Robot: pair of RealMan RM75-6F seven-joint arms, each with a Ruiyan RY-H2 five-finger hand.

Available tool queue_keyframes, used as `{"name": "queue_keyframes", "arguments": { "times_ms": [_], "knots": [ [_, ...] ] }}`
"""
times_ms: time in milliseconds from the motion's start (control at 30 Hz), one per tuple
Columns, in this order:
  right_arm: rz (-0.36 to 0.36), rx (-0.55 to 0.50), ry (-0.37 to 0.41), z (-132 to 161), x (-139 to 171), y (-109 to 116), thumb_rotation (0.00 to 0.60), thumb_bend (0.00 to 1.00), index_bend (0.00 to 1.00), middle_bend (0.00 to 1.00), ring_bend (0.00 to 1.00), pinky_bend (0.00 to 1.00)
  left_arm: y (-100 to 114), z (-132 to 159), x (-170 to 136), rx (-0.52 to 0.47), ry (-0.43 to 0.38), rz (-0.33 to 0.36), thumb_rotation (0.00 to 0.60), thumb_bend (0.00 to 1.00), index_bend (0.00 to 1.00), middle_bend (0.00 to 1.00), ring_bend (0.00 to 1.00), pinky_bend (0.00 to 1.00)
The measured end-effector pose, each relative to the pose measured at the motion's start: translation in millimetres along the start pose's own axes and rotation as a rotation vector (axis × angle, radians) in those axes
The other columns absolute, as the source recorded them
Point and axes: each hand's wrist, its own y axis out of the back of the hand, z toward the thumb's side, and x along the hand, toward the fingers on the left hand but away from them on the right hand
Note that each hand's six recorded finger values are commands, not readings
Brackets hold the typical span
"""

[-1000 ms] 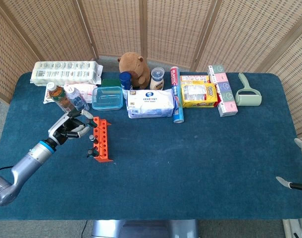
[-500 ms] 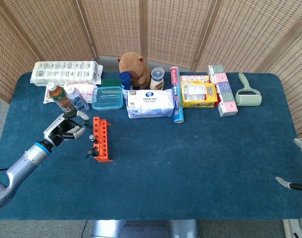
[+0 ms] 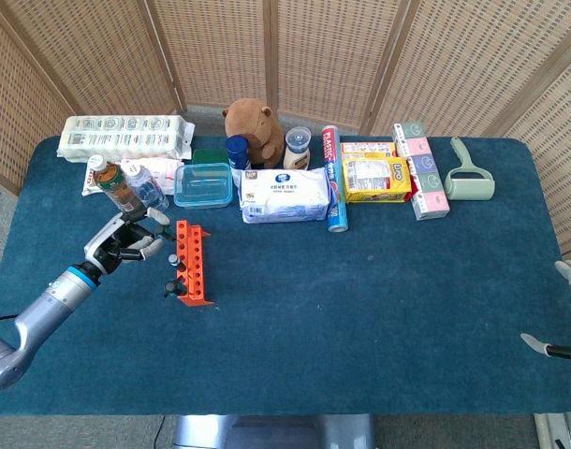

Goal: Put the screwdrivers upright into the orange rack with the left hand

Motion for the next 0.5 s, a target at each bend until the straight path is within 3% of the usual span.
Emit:
{"name": "queue_keyframes", "arguments": {
  "times_ms": [500],
  "knots": [
    [0.000,-0.001,0.001,0.2,0.3,0.2,0.600,0.00,0.02,0.02,0.00,0.00,-0.4,-5.4,3.5,0.000,0.013,0.005,0.600,0.43,0.59,1.00,1.00,1.00]
  ]
}}
